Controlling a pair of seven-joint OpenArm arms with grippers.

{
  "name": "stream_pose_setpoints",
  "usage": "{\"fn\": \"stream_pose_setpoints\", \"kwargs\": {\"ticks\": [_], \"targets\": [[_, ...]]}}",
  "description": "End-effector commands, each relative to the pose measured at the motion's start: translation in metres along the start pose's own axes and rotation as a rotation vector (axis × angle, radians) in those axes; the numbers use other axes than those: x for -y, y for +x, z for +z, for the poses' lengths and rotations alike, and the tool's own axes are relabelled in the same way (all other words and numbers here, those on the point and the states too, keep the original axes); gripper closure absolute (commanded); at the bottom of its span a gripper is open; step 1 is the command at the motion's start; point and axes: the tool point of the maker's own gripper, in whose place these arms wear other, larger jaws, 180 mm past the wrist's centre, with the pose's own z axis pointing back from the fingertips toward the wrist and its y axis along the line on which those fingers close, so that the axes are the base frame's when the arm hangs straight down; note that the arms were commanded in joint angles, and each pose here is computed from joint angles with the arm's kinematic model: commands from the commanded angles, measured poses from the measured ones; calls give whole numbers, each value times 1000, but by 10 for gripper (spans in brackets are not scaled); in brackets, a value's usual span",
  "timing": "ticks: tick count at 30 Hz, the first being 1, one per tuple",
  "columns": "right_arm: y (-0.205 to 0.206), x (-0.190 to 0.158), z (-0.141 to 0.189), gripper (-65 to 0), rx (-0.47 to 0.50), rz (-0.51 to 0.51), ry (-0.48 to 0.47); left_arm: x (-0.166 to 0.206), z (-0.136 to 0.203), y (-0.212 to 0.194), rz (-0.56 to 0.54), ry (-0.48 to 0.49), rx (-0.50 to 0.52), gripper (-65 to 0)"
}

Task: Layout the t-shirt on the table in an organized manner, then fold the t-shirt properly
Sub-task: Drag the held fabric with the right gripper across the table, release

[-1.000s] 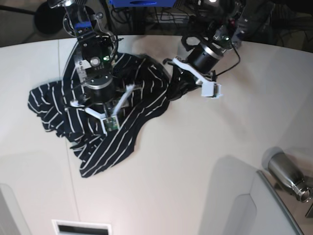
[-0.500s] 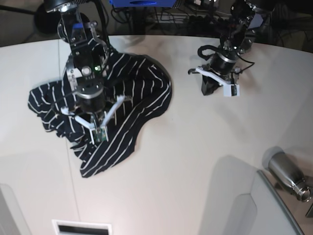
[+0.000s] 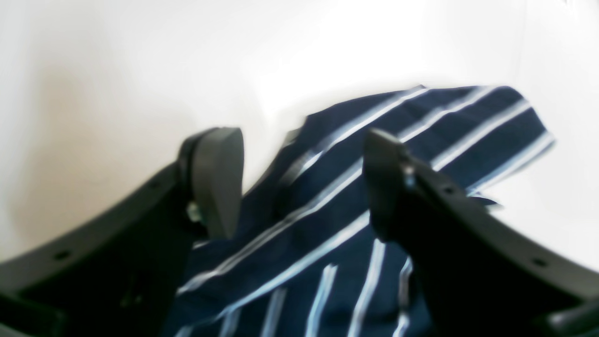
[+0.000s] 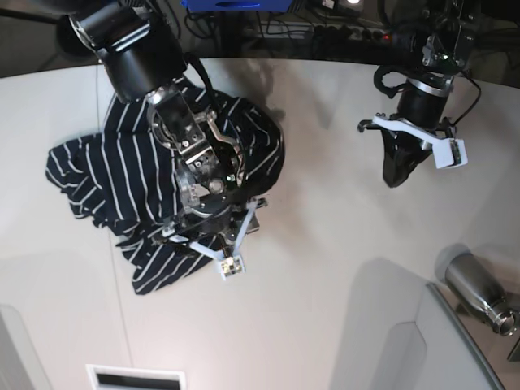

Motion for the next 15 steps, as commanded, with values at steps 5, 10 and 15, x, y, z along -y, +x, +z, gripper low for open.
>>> {"fn": "stream_pose_setpoints", "kwargs": {"ticks": [5, 10, 15], "targets": [[26, 0, -17, -404, 42, 76, -64, -17, 17, 6, -27, 35, 20, 0], [30, 3, -33, -402, 22, 54, -56, -29, 27, -4, -28, 73, -10, 0], [20, 5, -44, -398, -27, 22, -44, -34, 27, -10, -26, 85, -24, 0]]}}
